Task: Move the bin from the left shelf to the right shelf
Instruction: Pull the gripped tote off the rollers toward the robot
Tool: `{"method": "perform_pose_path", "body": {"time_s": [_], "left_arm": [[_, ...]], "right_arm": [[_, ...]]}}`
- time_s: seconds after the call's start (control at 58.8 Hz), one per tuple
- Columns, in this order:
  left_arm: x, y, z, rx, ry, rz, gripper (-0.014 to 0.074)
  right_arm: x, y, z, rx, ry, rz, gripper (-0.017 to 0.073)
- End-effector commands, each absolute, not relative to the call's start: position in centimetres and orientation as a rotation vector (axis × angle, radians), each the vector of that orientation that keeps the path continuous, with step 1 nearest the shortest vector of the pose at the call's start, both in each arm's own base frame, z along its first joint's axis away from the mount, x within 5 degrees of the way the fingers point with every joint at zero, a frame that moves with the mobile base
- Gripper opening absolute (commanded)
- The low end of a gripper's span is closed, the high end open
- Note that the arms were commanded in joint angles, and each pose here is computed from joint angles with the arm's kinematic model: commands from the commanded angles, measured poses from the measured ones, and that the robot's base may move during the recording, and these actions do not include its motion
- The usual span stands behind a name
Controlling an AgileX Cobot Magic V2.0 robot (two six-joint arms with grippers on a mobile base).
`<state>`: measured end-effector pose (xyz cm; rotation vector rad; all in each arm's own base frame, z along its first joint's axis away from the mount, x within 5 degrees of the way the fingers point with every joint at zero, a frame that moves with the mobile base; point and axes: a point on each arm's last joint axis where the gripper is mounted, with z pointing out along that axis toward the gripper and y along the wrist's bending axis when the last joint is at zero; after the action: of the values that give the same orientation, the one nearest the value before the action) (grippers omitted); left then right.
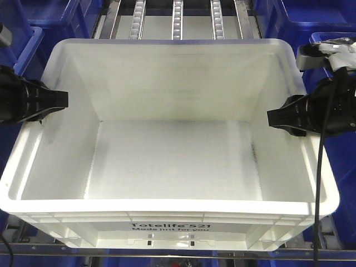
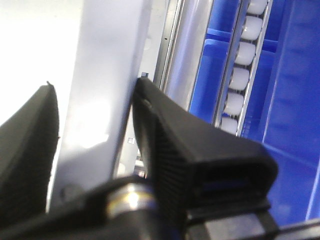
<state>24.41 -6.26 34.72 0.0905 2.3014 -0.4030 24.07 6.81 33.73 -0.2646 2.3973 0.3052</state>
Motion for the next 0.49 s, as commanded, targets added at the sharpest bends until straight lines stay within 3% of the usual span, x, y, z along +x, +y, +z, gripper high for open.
{"method": "perform_pose_path", "body": {"time_s": [0.0, 0.476], "left_arm": [[23.4, -6.3, 38.3, 0.088, 2.105, -0.447, -0.0008], [21.5, -6.1, 39.5, 0.094, 2.078, -0.481, -0.0008]], "right_arm": [[23.7, 6.6, 36.7, -0.234, 2.225, 0.315, -0.0004], [22.0, 6.5, 37.7, -0.228, 2.228, 0.371, -0.0004]]}}
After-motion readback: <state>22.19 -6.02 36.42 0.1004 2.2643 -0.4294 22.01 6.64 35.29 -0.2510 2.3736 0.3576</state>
